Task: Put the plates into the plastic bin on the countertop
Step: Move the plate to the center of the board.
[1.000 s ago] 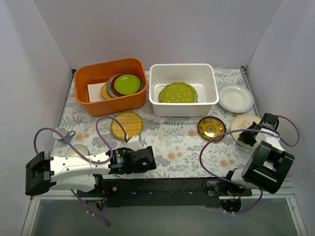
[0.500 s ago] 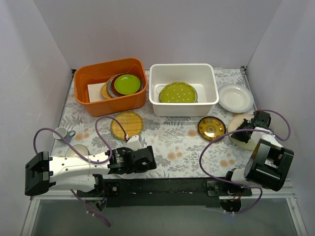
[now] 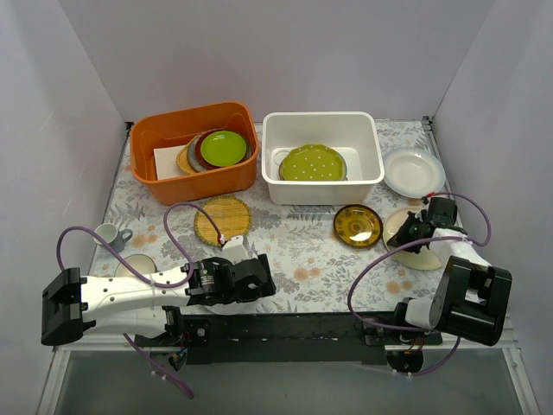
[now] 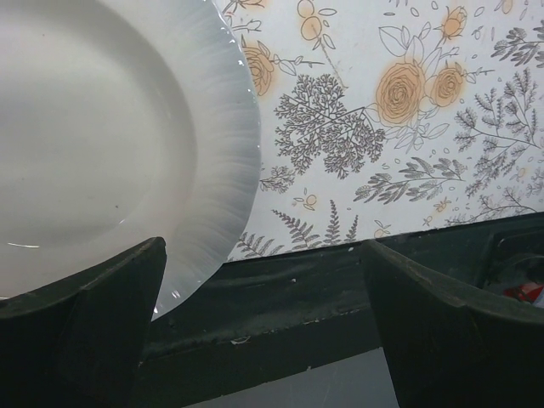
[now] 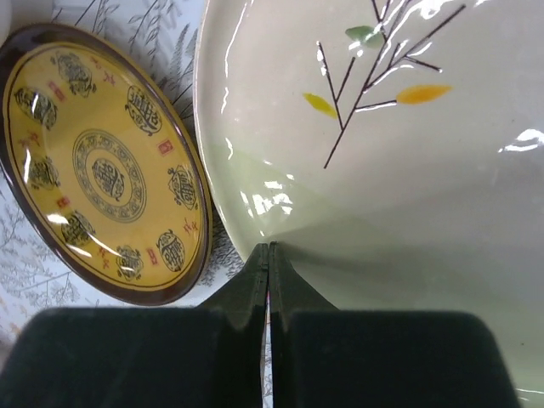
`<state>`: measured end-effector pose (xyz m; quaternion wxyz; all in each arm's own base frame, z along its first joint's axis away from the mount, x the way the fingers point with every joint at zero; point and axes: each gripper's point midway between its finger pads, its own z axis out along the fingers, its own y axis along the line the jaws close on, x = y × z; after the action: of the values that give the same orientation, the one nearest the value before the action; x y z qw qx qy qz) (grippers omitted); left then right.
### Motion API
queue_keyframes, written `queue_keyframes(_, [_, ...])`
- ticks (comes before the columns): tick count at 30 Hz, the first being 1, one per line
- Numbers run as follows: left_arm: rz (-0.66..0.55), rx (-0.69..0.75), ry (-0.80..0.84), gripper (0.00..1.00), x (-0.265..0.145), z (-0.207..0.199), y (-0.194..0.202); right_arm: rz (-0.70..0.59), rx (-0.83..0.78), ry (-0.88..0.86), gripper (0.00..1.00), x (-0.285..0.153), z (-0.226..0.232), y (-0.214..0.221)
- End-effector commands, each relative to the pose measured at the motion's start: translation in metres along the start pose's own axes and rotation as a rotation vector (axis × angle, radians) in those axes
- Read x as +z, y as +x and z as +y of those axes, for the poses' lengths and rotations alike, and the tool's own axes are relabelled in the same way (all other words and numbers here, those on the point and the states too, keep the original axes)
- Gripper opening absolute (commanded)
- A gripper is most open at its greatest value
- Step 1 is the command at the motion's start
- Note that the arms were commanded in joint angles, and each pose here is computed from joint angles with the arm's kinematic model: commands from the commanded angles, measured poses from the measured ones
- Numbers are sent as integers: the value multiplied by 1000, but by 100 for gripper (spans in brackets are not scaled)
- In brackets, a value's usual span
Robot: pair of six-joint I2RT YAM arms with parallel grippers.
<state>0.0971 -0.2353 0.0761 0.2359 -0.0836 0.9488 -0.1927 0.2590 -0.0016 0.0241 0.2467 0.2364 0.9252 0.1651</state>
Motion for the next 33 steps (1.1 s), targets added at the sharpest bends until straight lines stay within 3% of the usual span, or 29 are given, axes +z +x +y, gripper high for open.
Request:
queue_keyframes(1, [-26,-60,30,98,-7,-17,-10,186,-33,-13,1,0,11,51])
queue_keyframes(4, [-20,-58,34,98,-7,-19,-9,250,-37,-29,1,0,18,69])
queue_keyframes(21, [-16,-61,57,98,-7,-26,-5,286,-142,-121,1,-22,52,121])
queue_keyframes(33, [14,-23,101,98,7,-60,4,352,-209,-221,1,-32,76,162])
